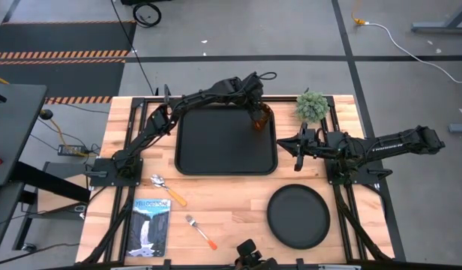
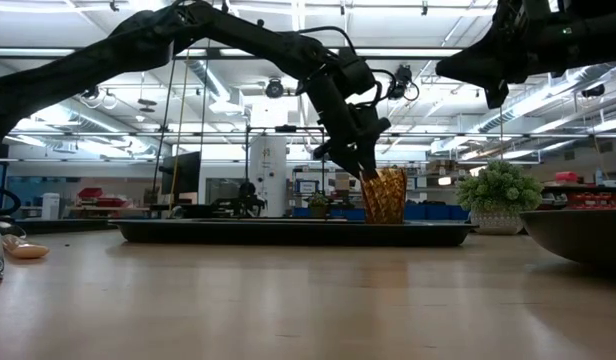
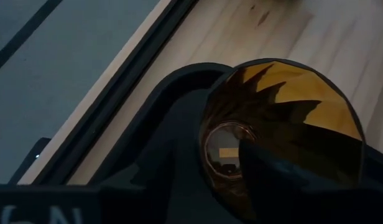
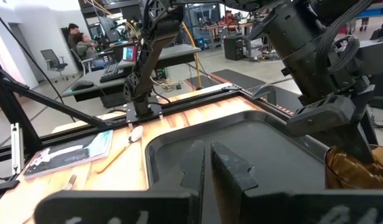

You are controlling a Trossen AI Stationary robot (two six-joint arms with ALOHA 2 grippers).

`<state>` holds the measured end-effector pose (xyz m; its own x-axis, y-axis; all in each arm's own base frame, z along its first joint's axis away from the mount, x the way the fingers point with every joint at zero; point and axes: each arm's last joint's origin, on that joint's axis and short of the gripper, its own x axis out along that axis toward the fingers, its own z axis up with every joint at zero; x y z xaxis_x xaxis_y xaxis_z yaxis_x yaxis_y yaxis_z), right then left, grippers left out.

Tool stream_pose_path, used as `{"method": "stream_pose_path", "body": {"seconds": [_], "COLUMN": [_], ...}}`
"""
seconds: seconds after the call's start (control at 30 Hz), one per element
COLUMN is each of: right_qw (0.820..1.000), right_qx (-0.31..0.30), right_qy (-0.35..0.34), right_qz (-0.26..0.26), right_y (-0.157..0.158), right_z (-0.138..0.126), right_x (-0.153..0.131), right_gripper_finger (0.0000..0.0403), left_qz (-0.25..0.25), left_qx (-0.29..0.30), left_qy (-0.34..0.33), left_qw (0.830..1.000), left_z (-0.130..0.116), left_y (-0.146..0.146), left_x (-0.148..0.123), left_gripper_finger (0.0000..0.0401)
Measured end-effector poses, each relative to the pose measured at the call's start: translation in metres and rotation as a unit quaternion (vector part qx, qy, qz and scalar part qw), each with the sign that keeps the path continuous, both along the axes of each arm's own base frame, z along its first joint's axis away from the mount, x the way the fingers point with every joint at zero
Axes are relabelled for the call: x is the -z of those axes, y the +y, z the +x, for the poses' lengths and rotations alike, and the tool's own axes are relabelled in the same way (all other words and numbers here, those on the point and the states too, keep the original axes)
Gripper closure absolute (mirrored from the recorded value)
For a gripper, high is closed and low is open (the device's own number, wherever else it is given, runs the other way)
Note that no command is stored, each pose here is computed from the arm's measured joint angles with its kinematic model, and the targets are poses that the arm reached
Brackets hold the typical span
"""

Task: Pick and place plate/cup/fork/spoon on tray
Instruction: Put the brown glass on the black tray

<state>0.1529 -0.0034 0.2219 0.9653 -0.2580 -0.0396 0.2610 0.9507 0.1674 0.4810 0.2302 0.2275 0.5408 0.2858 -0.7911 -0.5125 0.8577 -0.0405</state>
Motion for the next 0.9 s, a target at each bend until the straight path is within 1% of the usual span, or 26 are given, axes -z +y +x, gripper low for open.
{"method": "stream_pose_path", "body": {"seconds": [0.43,0.57,0.63,0.8,0.9], "right_qw": [1.0,1.0,1.0,1.0,1.0], "right_qx": [0.0,0.0,0.0,0.0,0.0], "right_qy": [0.013,0.012,0.013,0.013,0.013], "right_qz": [0.0,0.0,0.0,-0.003,-0.004], "right_y": [0.0,0.0,0.0,0.0,0.0], "right_z": [0.0,0.0,0.0,0.0,0.0], "right_x": [0.002,0.002,0.002,0.002,0.002], "right_gripper_finger": [0.0371,0.0371,0.0371,0.0371,0.0371], "left_qz": [0.003,0.015,0.023,0.052,0.073], "left_qx": [0.003,0.007,0.009,0.036,0.057], "left_qy": [-0.005,-0.023,-0.036,-0.047,-0.042], "left_qw": [1.0,1.0,0.999,0.997,0.995], "left_z": [0.0,-0.002,-0.004,-0.009,-0.008], "left_y": [0.0,-0.001,-0.002,-0.009,-0.02], "left_x": [-0.004,-0.017,-0.028,-0.051,-0.059], "left_gripper_finger": [0.0213,0.0213,0.0213,0.0213,0.0214]}}
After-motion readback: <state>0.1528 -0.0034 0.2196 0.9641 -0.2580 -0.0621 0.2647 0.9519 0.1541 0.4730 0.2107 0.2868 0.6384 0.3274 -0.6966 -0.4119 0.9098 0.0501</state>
